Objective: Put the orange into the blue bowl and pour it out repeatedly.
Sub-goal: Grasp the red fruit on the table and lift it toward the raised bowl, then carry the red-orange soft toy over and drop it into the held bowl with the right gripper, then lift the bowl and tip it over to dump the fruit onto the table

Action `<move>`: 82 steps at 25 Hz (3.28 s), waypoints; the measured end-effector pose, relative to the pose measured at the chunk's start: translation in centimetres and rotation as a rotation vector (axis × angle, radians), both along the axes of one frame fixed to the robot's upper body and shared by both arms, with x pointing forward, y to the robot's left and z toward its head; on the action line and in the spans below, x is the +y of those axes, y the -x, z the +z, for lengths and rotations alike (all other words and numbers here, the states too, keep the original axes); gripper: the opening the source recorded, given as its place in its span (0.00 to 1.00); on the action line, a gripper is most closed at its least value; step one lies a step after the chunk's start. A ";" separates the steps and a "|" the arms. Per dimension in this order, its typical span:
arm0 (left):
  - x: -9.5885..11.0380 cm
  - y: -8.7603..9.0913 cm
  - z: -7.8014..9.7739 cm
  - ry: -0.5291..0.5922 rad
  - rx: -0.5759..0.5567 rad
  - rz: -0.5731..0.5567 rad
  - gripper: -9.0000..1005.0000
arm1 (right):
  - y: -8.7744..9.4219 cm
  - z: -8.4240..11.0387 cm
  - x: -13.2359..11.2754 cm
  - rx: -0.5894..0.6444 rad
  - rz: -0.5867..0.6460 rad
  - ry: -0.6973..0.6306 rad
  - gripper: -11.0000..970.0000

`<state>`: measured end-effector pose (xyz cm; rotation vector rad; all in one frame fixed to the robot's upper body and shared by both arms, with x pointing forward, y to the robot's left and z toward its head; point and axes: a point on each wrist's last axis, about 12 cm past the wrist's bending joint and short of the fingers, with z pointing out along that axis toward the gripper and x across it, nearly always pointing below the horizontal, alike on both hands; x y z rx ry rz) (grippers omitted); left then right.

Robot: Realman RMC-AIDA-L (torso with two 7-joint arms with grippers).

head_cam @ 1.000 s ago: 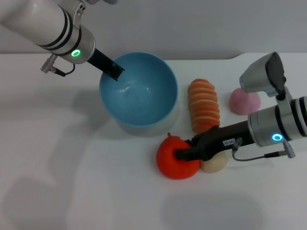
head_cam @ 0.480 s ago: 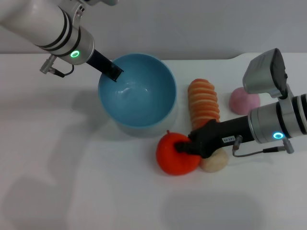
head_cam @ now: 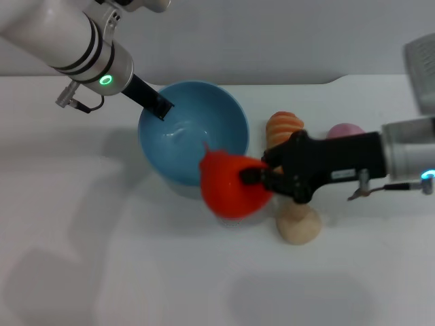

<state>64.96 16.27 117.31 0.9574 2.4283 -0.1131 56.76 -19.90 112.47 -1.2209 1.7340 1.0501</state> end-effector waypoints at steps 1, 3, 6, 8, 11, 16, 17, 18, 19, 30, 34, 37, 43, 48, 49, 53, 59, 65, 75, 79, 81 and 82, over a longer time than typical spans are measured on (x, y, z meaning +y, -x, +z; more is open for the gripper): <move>0.0 0.0 0.0 -0.003 0.006 -0.003 0.01 | 0.1 0.7 -0.2 -0.021 0.007 -0.015 0.06; -0.2 0.2 0.1 -0.013 0.024 -0.016 0.01 | 0.4 2.4 -0.7 -0.071 0.031 -0.047 0.05; -0.8 0.7 0.1 -0.033 0.067 -0.049 0.01 | 0.5 3.7 -1.6 -0.115 0.029 -0.066 0.04; -1.3 1.1 0.1 -0.047 0.087 -0.071 0.01 | 0.4 4.1 -2.2 -0.132 0.006 -0.075 0.04; -2.0 1.6 0.0 -0.046 0.113 -0.103 0.01 | 0.3 4.1 -2.6 -0.131 -0.017 -0.082 0.03; -2.9 2.1 -0.2 0.002 0.133 -0.137 0.01 | -0.2 2.7 -2.5 -0.075 -0.067 -0.088 0.04; -2.9 2.2 -0.3 0.006 0.134 -0.137 0.01 | -0.3 2.4 -2.4 -0.062 -0.076 -0.091 0.04; -2.9 2.2 -0.4 0.006 0.134 -0.138 0.01 | -0.4 2.1 -2.2 -0.041 -0.086 -0.096 0.04; -2.9 2.3 -0.4 0.004 0.136 -0.141 0.01 | -0.6 1.8 -2.0 -0.021 -0.094 -0.100 0.04; -2.8 2.1 -0.9 0.010 0.107 -0.134 0.01 | -1.4 0.8 -1.6 0.072 -0.165 -0.093 0.28; -2.7 2.0 -0.9 0.016 0.090 -0.128 0.01 | -1.4 0.9 -2.2 0.063 -0.188 -0.100 0.36; -2.7 1.7 -0.9 0.022 0.063 -0.122 0.01 | -1.5 1.4 -3.9 0.022 -0.267 -0.118 0.41; -2.3 1.1 -1.2 0.034 -0.015 -0.104 0.01 | -0.7 2.0 -10.7 -0.164 -0.561 -0.077 0.53; -2.6 0.9 -1.4 0.020 -0.075 -0.132 0.01 | 0.5 -0.2 -14.7 -0.175 -0.772 -0.036 0.59; -2.7 0.8 -1.4 0.014 -0.089 -0.141 0.01 | 0.9 -1.0 -15.3 -0.169 -0.804 -0.038 0.59; -4.0 0.6 -0.7 -0.023 -0.206 -0.211 0.01 | 2.3 -3.0 -17.2 -0.172 -0.921 -0.106 0.66; -6.4 0.9 0.9 -0.092 -0.476 -0.337 0.01 | 4.2 -4.4 -18.3 -0.202 -1.001 -0.169 0.76; -8.4 3.4 1.0 -0.151 -0.722 -0.496 0.01 | 4.7 -5.6 -17.9 -0.187 -0.999 -0.158 0.76; -6.5 7.0 -0.9 -0.246 -1.009 -0.649 0.01 | 4.2 -5.5 -17.4 -0.195 -0.984 -0.164 0.76; -6.2 9.0 -2.1 -0.318 -1.169 -0.717 0.01 | 3.8 -5.4 -17.1 -0.192 -0.974 -0.172 0.76; -6.4 10.0 -2.6 -0.360 -1.235 -0.764 0.01 | 3.7 -5.4 -17.0 -0.194 -0.973 -0.174 0.76; -6.6 10.3 -2.8 -0.373 -1.249 -0.780 0.01 | 3.7 -5.3 -17.0 -0.195 -0.972 -0.174 0.76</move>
